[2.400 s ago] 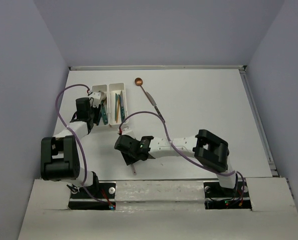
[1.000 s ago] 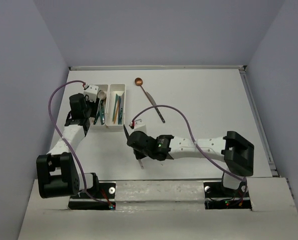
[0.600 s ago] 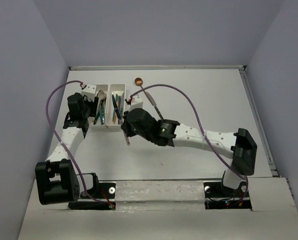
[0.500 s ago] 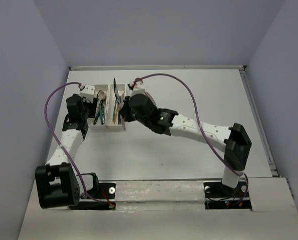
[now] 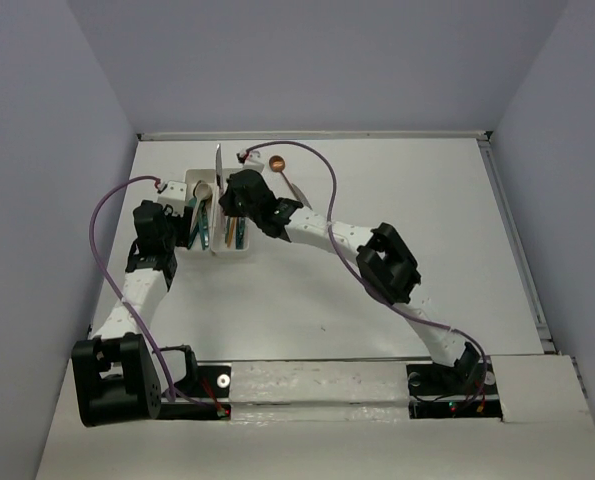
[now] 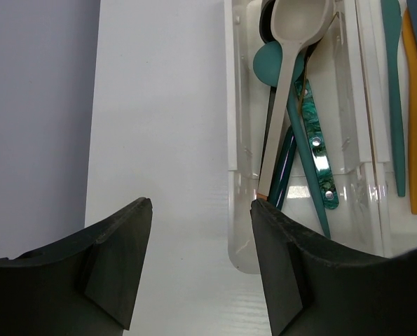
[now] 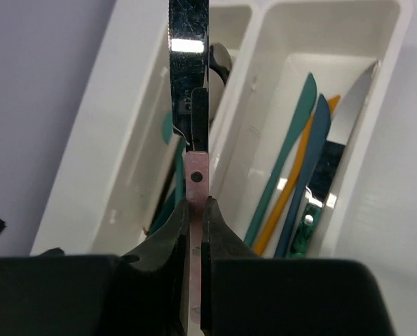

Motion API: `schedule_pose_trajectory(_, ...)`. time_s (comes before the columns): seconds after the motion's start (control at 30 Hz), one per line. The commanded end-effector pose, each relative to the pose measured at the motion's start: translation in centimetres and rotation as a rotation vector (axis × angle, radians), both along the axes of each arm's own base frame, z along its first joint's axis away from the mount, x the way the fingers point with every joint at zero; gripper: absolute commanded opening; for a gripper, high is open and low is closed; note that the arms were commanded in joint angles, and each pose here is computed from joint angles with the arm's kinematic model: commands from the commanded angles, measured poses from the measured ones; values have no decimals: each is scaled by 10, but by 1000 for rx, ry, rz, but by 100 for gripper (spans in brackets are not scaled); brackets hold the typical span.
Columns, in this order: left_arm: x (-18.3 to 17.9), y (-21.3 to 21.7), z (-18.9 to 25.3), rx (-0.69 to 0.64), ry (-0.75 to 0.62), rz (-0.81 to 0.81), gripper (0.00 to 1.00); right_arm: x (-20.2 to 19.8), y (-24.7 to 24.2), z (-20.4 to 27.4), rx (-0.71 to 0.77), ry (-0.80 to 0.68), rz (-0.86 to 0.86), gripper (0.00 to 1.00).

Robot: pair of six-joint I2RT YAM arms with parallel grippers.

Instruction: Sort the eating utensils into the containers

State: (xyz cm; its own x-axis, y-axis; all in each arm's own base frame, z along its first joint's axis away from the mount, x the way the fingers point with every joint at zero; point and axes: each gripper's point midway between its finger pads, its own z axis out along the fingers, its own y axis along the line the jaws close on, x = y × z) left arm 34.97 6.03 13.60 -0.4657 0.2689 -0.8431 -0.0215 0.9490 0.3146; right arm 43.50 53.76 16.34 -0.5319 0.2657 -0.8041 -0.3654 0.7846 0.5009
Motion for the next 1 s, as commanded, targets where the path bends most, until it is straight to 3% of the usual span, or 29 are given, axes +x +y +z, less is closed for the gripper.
schedule_pose_trajectory(0.0,3,3,14,-1,-67,9,71,8,-7,18,109,26,-99,0)
schedule_pose_trajectory(0.23,3,0,12,-7,-61,-3,72,-1,-3,-17,109,71,-55,0)
schedule_pose_trajectory(0.3,3,1,12,-5,-61,-1,72,-5,1,-26,101,87,-28,14)
schedule_pose_trajectory(0.33,3,1,12,-6,-61,-3,72,-7,2,-29,95,92,-12,28)
schedule_pose_trajectory(0.43,3,0,13,-7,-64,-10,72,-10,-2,-19,79,69,5,43)
schedule_pose_trajectory(0.6,2,-2,14,-9,-66,-16,73,-24,-7,45,-4,-116,165,48)
schedule_pose_trajectory(0.67,2,-1,13,-9,-64,-14,74,-32,-21,53,-52,-143,178,50)
schedule_pose_trajectory(0.73,3,-3,13,-10,-63,-21,74,-32,-49,92,-72,-208,130,51)
schedule_pose_trajectory(0.83,2,-2,14,-10,-64,-19,74,-23,-108,91,-164,-151,73,56)
schedule_pose_trajectory(0.97,2,-8,15,-23,-70,-48,74,-6,-187,33,-341,79,29,58)
